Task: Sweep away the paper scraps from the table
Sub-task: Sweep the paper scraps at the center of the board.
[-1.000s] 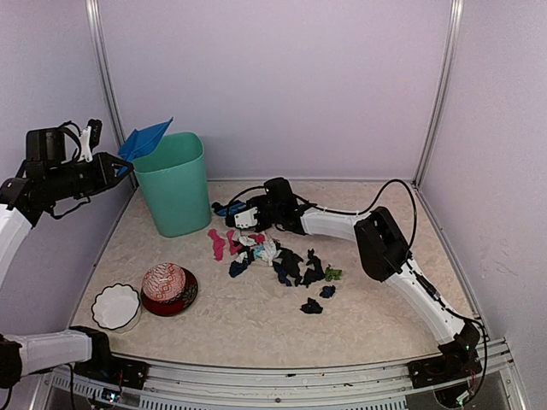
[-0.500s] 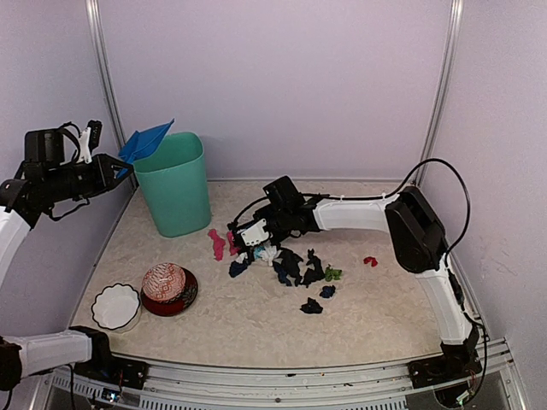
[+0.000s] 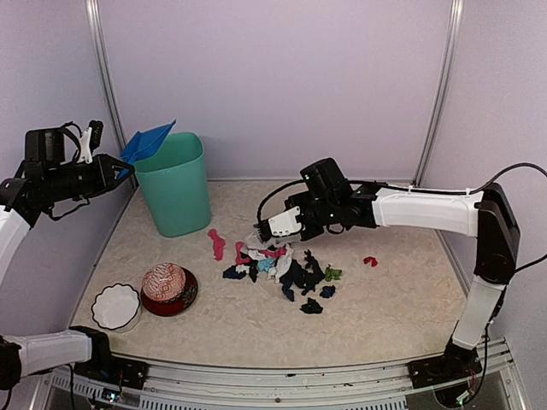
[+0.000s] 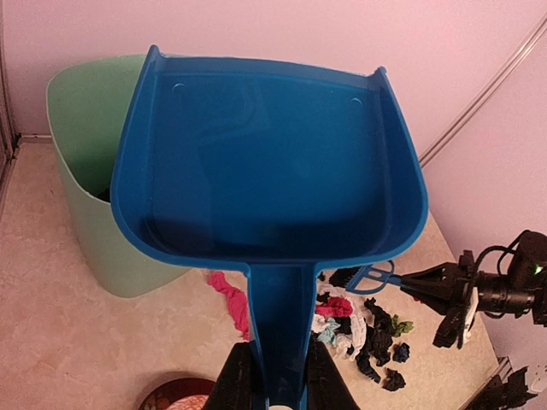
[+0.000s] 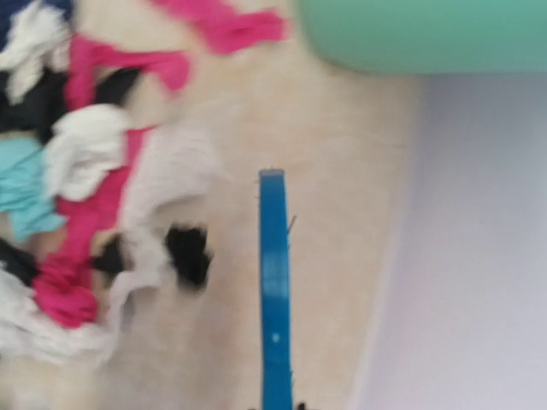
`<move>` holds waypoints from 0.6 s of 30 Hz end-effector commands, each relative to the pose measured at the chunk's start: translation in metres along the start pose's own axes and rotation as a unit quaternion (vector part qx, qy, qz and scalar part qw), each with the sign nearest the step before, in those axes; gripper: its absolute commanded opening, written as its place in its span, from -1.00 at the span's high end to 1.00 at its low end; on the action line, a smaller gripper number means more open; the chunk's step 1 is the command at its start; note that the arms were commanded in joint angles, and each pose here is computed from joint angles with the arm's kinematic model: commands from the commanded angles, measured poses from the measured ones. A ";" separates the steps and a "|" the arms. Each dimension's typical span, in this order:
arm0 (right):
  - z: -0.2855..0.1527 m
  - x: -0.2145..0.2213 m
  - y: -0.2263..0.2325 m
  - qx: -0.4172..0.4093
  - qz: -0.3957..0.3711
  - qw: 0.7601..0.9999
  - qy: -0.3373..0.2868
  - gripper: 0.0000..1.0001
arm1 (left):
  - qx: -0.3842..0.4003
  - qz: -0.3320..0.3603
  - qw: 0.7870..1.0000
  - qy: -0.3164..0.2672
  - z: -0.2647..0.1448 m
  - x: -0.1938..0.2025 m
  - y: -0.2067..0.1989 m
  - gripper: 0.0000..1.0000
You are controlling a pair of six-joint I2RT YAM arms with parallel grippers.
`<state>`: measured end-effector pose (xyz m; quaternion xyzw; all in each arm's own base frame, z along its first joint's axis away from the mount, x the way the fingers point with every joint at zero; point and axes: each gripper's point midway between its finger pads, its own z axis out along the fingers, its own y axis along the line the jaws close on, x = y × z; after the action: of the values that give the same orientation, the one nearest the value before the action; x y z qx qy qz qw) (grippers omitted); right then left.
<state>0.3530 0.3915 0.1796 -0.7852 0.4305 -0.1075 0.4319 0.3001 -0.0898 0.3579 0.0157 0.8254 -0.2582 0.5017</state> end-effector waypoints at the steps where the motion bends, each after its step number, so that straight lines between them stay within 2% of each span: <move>1: -0.028 -0.013 -0.023 0.043 0.027 0.999 -0.019 1.00 | 0.005 0.019 1.000 -0.003 -0.005 -0.006 -0.007 1.00; 6: -0.024 -0.026 -0.042 0.084 0.043 0.994 -0.052 1.00 | 0.000 0.022 1.000 0.004 -0.003 -0.003 -0.007 1.00; 11: 0.009 -0.040 -0.053 0.106 0.066 0.990 -0.062 1.00 | -0.003 0.024 1.000 0.007 -0.005 -0.001 -0.008 1.00; 18: 0.050 -0.078 -0.051 0.120 0.050 0.986 -0.099 1.00 | -0.007 0.028 1.000 0.012 -0.007 0.003 -0.009 1.00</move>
<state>0.3610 0.4572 0.1834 -0.7359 0.4293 -0.0722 0.5186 0.2956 -0.0943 0.3498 0.0251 0.8387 -0.2466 0.4849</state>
